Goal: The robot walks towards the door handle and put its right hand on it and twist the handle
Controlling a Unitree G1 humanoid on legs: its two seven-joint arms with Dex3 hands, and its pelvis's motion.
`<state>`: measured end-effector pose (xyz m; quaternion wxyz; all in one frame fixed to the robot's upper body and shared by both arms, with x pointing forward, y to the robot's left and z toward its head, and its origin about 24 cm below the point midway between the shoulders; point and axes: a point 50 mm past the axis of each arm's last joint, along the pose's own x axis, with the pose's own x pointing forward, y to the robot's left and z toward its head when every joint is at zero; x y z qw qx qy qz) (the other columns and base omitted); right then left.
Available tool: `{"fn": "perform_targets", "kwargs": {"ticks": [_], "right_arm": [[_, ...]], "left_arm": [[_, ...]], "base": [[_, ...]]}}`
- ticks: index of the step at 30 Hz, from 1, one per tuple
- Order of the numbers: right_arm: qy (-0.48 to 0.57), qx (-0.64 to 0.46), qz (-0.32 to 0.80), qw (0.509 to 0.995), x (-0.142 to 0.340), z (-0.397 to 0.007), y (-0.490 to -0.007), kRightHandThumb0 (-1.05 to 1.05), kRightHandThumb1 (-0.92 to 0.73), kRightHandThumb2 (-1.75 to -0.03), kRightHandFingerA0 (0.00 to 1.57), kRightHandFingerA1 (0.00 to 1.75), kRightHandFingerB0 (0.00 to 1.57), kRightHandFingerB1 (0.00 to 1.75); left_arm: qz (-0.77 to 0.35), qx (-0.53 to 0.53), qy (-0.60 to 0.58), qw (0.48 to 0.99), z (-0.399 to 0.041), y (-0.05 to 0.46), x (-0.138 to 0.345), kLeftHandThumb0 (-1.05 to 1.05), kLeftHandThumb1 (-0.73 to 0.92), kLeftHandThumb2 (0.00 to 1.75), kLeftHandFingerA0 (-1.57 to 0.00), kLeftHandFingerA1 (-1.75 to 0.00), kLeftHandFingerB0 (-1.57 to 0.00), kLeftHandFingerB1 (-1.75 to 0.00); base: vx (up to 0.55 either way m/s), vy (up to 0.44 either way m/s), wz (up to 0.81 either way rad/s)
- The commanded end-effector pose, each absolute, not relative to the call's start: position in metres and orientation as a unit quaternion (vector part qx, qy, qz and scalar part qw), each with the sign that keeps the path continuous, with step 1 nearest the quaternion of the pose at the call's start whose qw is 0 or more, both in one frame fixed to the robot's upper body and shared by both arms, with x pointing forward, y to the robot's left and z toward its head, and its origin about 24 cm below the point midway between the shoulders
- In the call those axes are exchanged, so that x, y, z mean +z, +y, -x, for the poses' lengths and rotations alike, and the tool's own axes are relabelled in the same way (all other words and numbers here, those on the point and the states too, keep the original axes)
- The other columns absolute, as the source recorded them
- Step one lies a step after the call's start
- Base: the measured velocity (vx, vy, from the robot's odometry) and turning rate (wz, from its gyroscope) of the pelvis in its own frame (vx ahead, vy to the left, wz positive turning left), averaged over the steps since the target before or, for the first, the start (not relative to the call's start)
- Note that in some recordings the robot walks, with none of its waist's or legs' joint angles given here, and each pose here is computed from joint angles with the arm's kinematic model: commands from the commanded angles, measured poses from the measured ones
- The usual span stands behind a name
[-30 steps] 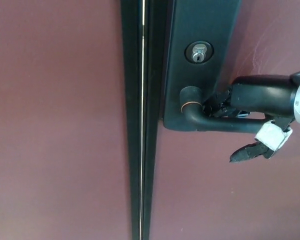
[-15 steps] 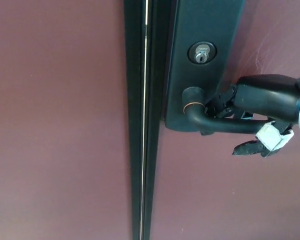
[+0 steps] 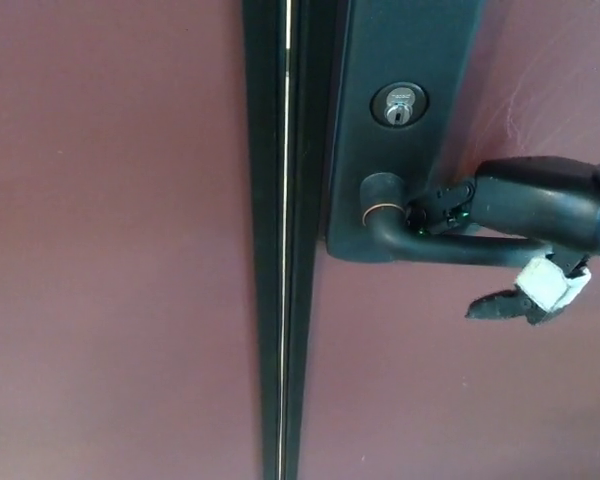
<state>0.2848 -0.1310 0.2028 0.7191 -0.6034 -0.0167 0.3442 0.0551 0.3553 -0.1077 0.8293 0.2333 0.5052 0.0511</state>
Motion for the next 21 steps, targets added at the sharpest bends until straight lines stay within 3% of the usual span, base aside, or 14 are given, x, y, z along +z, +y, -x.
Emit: {"fn": "perform_targets", "kwargs": {"ticks": [1,2,3,10,11,12,13,21], "right_arm": [[0.043,0.351,0.601,0.717,0.213,-0.284,-0.138,-0.88,-0.54,-0.65,0.09,0.27,0.15,0.29],[0.043,0.352,0.6,0.717,0.215,-0.284,-0.138,-0.88,-0.54,-0.65,0.09,0.27,0.15,0.29],[0.037,0.352,0.596,0.721,0.222,-0.283,-0.139,-0.8,-0.5,-0.92,0.0,0.31,0.15,0.39],[0.037,0.355,0.589,0.725,0.24,-0.282,-0.141,-0.8,-0.5,-0.93,0.0,0.3,0.13,0.38],[0.038,0.352,0.585,0.73,0.252,-0.283,-0.143,-0.9,-0.58,-0.65,0.11,0.29,0.16,0.29],[0.039,0.352,0.583,0.731,0.255,-0.283,-0.144,-0.9,-0.58,-0.65,0.11,0.29,0.16,0.29],[0.039,0.351,0.582,0.732,0.259,-0.283,-0.144,-0.38,-0.23,-0.9,0.01,0.48,0.0,0.46],[0.052,0.355,0.569,0.74,0.277,-0.285,-0.15,-0.38,-0.22,-0.88,0.01,0.48,0.0,0.45]], "left_arm": [[-0.236,0.043,0.507,0.828,-0.052,0.356,-0.107,-0.12,0.72,0.62,-0.38,-0.4,-0.35,-0.37],[-0.236,0.043,0.507,0.828,-0.051,0.356,-0.107,-0.12,0.72,0.62,-0.38,-0.4,-0.35,-0.37],[-0.237,0.042,0.508,0.827,-0.051,0.356,-0.107,-0.12,0.72,0.62,-0.38,-0.4,-0.35,-0.37],[-0.241,0.039,0.507,0.827,-0.051,0.356,-0.107,-0.12,0.72,0.61,-0.39,-0.41,-0.36,-0.37],[-0.246,0.035,0.506,0.826,-0.05,0.356,-0.106,-0.12,0.71,0.61,-0.4,-0.41,-0.36,-0.37],[-0.248,0.034,0.506,0.825,-0.05,0.356,-0.106,-0.12,0.71,0.61,-0.4,-0.41,-0.36,-0.37],[-0.249,0.032,0.506,0.825,-0.049,0.356,-0.106,-0.12,0.71,0.61,-0.4,-0.41,-0.36,-0.37],[-0.232,0.042,0.514,0.825,-0.046,0.356,-0.108,-0.12,0.72,0.62,-0.41,-0.42,-0.35,-0.37]], "base": [[0.0,0.0,0.0],[0.0,0.0,0.0],[0.0,0.0,0.0],[0.0,0.0,0.0],[0.0,0.0,0.0],[0.0,0.0,0.0],[0.0,0.0,0.0],[0.0,0.0,0.0]]}}
